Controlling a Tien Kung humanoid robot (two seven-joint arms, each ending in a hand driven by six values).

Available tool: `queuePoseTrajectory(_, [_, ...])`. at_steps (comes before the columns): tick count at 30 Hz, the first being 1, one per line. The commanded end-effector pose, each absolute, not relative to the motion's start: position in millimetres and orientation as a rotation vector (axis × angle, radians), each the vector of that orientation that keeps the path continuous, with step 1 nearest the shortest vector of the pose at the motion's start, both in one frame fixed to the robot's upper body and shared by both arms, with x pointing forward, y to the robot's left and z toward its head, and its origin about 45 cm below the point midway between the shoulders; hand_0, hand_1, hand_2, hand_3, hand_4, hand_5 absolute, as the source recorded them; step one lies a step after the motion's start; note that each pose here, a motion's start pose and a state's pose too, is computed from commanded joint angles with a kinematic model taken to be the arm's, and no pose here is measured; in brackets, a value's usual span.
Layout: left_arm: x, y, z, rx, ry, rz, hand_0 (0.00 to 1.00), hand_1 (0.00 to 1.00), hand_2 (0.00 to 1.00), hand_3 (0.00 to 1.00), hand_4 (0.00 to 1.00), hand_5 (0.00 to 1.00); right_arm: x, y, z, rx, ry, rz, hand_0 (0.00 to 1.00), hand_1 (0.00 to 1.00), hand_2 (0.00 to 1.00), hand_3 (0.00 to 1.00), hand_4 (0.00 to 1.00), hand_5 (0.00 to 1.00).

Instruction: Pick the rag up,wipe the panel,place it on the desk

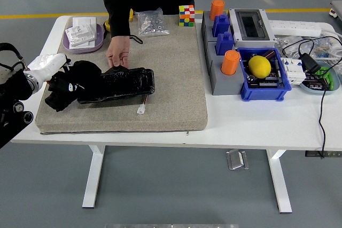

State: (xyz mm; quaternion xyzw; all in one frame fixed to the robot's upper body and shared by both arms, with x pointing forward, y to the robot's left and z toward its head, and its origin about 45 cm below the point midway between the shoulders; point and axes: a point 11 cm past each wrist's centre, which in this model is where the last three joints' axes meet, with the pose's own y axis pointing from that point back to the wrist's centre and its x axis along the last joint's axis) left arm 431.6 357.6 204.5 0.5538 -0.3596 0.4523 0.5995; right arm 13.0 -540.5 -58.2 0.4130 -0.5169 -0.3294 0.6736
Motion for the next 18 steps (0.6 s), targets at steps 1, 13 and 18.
queuePoseTrajectory(1, [432,356,204,1.283,-0.833,1.046,0.222,0.152,0.458,0.398,0.297,0.002,13,-541,-58,0.93,-1.164,-0.741,0.694,0.662,0.686,0.595,0.959,0.443])
queuePoseTrajectory(13, [437,325,203,1.233,-0.849,1.006,0.222,0.153,0.459,0.399,0.304,0.002,17,-544,-56,0.928,-1.165,-0.732,0.694,0.662,0.686,0.594,0.96,0.442])
queuePoseTrajectory(18, [439,308,201,1.214,-0.858,0.977,0.223,0.151,0.459,0.399,0.302,0.002,18,-544,-56,0.931,-1.164,-0.728,0.694,0.662,0.686,0.594,0.96,0.442])
